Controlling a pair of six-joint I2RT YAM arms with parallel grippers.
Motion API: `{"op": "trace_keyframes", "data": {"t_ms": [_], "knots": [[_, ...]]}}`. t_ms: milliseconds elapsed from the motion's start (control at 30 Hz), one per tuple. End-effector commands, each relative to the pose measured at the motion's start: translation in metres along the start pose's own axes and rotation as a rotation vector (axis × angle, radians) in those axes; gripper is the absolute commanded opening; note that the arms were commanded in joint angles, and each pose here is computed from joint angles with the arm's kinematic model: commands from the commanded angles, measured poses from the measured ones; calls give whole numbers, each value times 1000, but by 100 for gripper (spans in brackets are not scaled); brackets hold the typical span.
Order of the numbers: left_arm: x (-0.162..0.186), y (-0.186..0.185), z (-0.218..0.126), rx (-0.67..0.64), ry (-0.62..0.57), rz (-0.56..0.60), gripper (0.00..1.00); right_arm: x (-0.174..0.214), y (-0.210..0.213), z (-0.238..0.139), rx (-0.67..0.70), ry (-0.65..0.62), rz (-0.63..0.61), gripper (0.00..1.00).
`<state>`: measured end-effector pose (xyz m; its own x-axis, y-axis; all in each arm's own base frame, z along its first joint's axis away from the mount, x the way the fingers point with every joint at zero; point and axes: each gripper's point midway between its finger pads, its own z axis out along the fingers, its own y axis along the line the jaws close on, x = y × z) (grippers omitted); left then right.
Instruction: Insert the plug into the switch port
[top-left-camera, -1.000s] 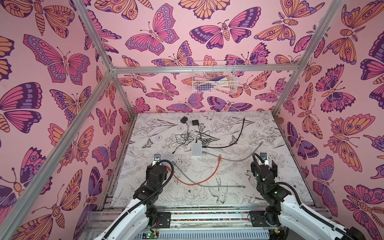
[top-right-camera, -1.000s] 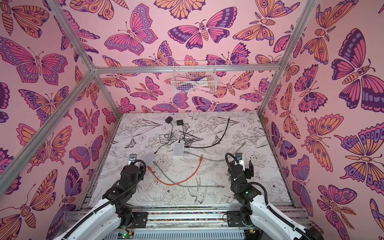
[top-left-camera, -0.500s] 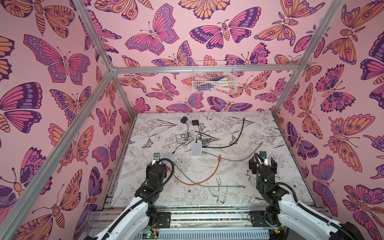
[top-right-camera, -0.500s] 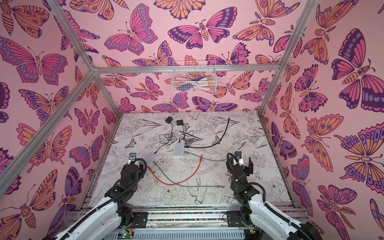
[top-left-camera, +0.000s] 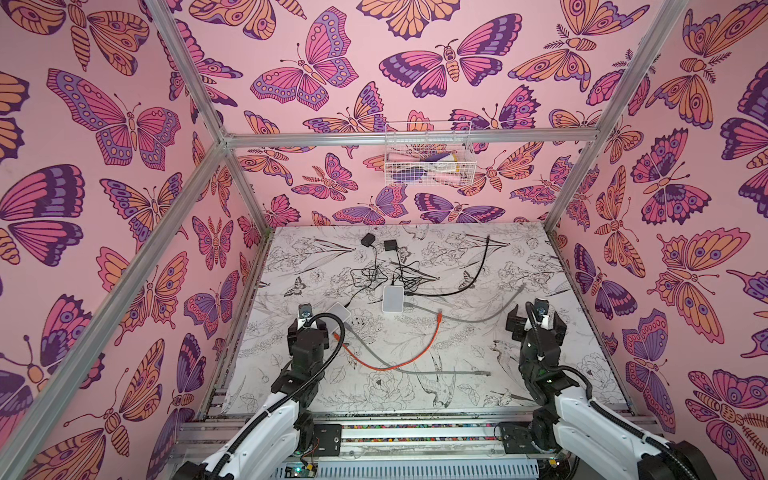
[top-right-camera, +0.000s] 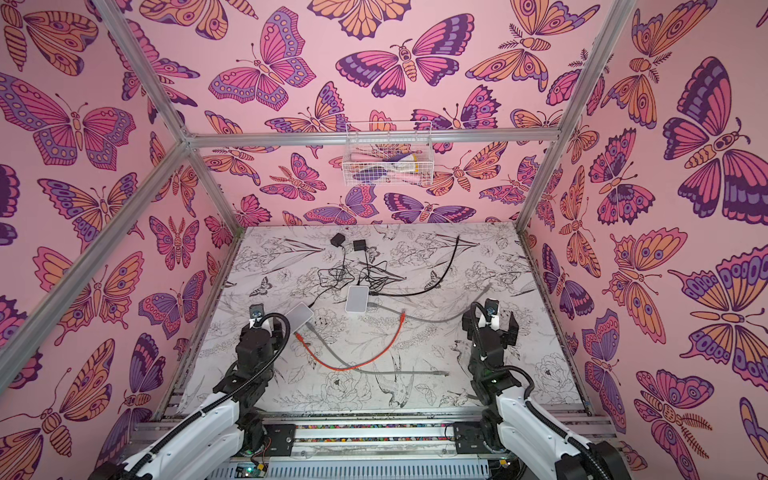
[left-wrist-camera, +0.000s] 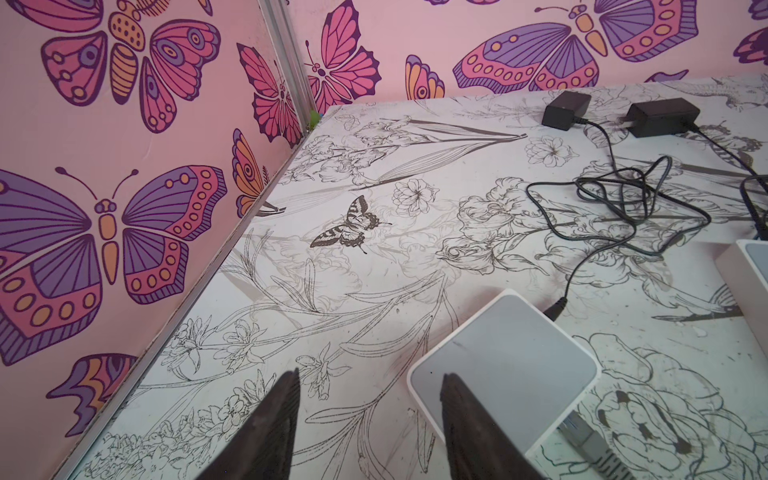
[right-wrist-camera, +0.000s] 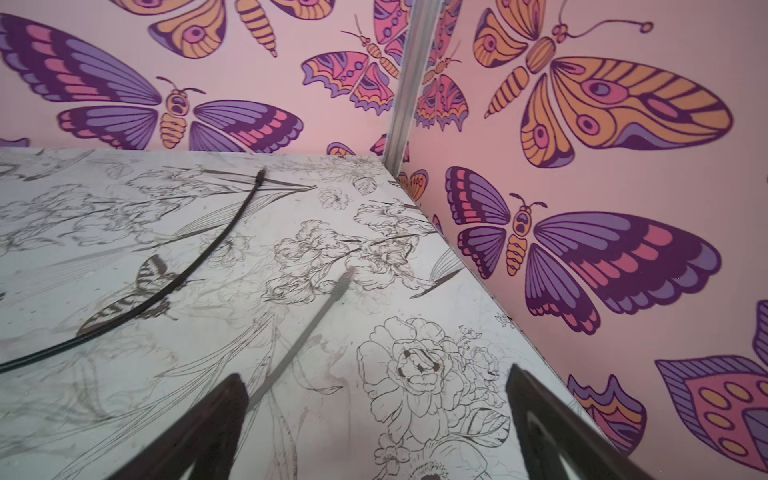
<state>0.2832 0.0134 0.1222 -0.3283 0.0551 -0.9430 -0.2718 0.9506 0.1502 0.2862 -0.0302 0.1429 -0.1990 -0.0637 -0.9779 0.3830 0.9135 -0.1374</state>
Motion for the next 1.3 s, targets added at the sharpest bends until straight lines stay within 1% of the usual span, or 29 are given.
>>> {"op": "trace_keyframes", "data": {"t_ms": [0, 133, 233, 300, 400, 500, 567, 767, 900, 1033, 1267], "knots": [[-11, 0, 3, 5, -65, -35, 57, 2, 3, 3, -30, -22, 63, 99], [-13, 0, 7, 9, -85, -52, 57, 6, 12, 13, -37, -11, 36, 99], [-13, 1, 10, 4, -88, -56, 58, 3, 16, 17, -43, -38, 44, 99], [-14, 2, 13, 1, -90, -63, 58, -10, 23, 24, -52, -65, 51, 99], [-15, 6, 17, -16, -91, -80, 59, -12, 27, 29, -57, -85, 43, 99], [-12, 9, 22, -25, -84, -87, 59, -9, 26, 30, -51, -109, 65, 99], [-18, 13, 24, -35, -111, -109, 59, -10, 24, 30, -41, -124, 81, 99], [-21, 17, 32, -55, -137, -139, 59, -8, 18, 34, -26, -120, 112, 99], [-23, 20, 36, -71, -155, -150, 60, 1, 13, 42, -11, -102, 138, 99], [-24, 19, 39, -75, -171, -153, 60, 2, 14, 42, -16, -104, 134, 99], [-32, 10, 48, -46, -168, -119, 61, 5, 44, 47, -150, -76, 37, 99]]}}
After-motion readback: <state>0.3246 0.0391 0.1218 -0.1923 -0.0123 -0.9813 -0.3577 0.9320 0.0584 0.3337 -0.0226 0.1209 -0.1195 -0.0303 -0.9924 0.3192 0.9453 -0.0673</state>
